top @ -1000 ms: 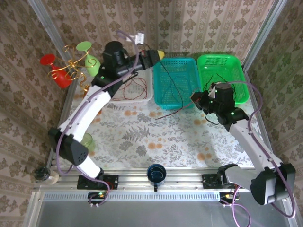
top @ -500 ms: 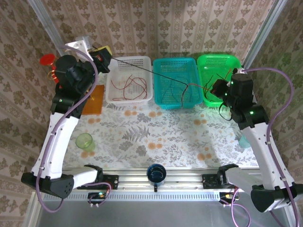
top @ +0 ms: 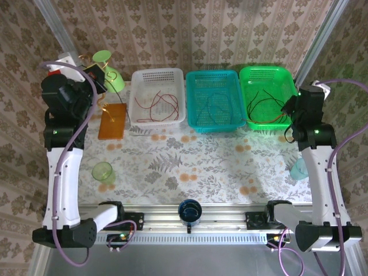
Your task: Untangle the cables
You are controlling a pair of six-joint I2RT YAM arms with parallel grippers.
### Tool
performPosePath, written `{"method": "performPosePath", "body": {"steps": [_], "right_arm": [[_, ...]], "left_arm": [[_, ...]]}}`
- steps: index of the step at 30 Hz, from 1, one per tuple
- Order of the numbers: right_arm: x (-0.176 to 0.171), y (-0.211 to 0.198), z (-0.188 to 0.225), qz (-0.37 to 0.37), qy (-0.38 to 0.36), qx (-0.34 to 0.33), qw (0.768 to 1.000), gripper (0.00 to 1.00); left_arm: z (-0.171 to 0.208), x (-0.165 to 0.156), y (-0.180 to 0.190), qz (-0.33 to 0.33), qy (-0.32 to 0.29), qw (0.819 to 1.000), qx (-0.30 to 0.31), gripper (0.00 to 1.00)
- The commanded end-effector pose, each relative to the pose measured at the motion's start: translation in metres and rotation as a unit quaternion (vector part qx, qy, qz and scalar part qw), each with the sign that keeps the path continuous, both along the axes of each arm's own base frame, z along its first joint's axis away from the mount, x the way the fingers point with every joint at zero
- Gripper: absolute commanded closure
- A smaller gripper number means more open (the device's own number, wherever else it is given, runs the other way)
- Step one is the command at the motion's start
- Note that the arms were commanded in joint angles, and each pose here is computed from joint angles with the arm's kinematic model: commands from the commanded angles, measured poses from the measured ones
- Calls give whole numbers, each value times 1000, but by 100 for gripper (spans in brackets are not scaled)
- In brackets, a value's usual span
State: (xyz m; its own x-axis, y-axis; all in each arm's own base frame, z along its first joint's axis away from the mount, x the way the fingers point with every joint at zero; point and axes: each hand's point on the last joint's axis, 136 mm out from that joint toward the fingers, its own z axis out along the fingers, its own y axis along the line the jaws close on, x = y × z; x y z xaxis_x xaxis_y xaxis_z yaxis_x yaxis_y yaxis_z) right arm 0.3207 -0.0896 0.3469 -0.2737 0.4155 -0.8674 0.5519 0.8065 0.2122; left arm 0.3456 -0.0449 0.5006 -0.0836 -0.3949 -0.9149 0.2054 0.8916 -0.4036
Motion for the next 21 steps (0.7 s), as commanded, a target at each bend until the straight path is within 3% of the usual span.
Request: {"method": "performPosePath", "body": {"steps": [1,6,10,16,21], "right_arm": [[-1,-5,13,4,-1,-15,1000,100],[1,2,37,23,-40,-6,999,100],[-9,11,81,40,-111,3,993,100],[-44,38,171,104,-284,6,953,100],[-60,46,208,123,-335,6,934,100]], "left_arm": [[2,-2,-16,-50,-2,999,-22,100],[12,-12,-74,-130,-15,991,2,100],[30,-24,-120,-181,-36,983,21,100],[64,-40,-170,-245,-75,966,38,100],[90,-46,-194,-286,-105,952,24,100]]}}
